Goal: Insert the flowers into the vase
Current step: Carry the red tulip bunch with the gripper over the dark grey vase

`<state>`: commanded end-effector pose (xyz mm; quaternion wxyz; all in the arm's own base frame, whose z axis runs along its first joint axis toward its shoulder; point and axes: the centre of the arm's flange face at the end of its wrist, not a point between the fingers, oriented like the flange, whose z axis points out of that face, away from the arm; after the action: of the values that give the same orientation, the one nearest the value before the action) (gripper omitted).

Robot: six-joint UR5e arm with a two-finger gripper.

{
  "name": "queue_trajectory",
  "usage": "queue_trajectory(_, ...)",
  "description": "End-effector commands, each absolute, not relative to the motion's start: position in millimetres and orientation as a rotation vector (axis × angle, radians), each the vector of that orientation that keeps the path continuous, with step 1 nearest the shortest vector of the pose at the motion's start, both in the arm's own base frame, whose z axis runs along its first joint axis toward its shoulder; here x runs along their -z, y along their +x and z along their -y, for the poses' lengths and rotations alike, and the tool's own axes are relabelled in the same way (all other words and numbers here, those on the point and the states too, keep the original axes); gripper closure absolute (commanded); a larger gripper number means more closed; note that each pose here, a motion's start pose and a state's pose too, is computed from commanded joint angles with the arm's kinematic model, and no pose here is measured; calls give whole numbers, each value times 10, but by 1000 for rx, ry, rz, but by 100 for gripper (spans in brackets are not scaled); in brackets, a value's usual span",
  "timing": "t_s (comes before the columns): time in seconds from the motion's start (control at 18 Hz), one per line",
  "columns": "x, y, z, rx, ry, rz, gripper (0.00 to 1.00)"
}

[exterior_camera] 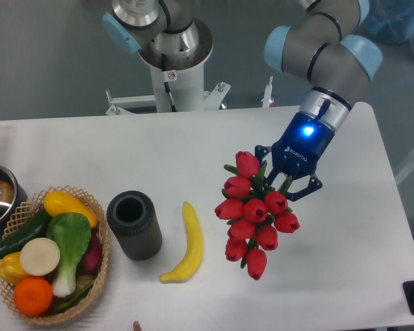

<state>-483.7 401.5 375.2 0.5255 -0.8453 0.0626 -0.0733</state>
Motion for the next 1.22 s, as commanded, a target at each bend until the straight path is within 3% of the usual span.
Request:
queue_trajectory(0.56, -3757, -4804, -4076, 177, -1984, -190, 74)
queue_trajectory(1.22, -3740, -4363, -4569, 318, -1744, -311, 74)
